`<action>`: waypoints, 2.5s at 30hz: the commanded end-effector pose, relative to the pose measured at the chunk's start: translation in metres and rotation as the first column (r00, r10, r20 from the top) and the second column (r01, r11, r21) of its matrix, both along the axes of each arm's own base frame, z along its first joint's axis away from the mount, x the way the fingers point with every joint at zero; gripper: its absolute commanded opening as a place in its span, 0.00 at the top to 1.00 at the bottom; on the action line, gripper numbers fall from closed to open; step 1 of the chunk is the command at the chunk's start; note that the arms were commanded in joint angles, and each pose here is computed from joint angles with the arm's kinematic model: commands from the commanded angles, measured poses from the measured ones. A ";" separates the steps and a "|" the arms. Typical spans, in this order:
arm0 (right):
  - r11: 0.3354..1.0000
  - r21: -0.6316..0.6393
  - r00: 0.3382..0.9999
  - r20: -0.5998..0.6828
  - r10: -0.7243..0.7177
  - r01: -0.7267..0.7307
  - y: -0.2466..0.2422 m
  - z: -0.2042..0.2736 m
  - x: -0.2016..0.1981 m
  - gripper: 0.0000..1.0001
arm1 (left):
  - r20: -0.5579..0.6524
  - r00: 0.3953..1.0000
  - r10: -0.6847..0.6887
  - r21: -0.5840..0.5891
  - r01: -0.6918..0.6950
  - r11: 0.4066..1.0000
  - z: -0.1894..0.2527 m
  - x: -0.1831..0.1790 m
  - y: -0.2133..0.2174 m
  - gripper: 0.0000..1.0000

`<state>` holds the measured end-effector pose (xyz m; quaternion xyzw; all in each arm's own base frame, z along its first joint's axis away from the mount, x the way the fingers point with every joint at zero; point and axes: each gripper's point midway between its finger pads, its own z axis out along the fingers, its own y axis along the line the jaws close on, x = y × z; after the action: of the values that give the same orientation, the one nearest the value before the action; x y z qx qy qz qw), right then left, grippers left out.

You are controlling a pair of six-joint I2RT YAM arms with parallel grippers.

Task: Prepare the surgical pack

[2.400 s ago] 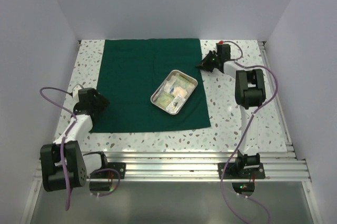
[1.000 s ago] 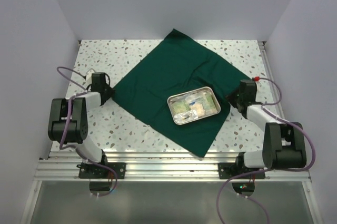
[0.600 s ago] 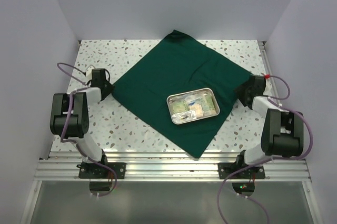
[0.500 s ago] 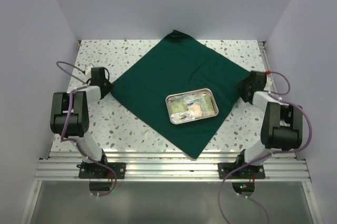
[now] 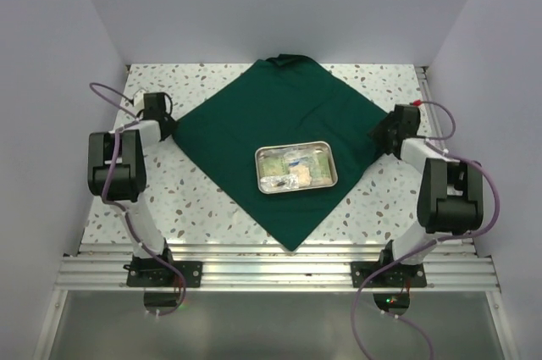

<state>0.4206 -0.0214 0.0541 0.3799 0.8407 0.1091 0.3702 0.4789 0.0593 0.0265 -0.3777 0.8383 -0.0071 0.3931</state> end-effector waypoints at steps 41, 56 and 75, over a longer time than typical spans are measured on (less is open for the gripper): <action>0.780 -0.114 0.785 -0.186 0.591 -0.615 0.165 -0.012 -0.060 1.00 | 0.127 0.925 -0.357 0.060 0.352 0.934 0.071 -0.046 -0.124 0.35; 0.762 -0.117 0.769 -0.169 0.617 -0.637 0.185 -0.010 -0.047 1.00 | 0.128 0.920 -0.370 0.108 0.358 0.927 0.068 -0.053 -0.143 0.35; 0.635 -0.462 0.763 -0.163 0.625 -0.619 0.153 0.085 -0.101 0.51 | 0.164 0.915 -0.369 0.140 0.349 0.927 0.094 -0.066 -0.135 0.34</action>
<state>0.3430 0.1316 0.1267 0.0191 0.9192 0.0681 0.3873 0.4115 -0.0796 0.1010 -0.2002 0.8645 -0.0704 0.4556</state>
